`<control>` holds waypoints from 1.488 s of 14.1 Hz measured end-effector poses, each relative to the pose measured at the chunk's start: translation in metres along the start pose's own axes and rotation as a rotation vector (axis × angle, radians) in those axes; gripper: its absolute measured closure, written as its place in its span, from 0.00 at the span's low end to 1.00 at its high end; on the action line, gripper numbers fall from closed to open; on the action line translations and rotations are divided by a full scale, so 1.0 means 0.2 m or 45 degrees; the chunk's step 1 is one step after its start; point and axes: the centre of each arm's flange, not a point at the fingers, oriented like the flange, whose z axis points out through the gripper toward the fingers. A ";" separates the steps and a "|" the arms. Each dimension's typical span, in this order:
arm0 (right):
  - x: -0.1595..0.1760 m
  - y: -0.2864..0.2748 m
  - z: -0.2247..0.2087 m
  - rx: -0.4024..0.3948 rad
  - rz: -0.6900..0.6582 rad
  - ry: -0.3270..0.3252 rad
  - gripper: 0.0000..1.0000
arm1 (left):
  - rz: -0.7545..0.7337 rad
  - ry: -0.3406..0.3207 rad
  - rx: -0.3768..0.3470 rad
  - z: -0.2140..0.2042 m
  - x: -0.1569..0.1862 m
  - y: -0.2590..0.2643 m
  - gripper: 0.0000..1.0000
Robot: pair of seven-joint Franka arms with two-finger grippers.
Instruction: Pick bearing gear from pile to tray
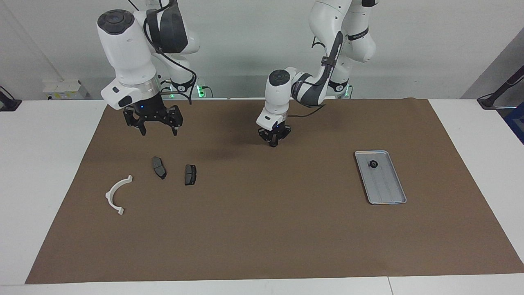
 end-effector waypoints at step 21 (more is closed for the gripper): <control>-0.01 0.13 -0.32 0.075 -0.010 -0.145 0.00 | 0.131 0.022 -0.031 -0.60 1.20 -2.02 0.76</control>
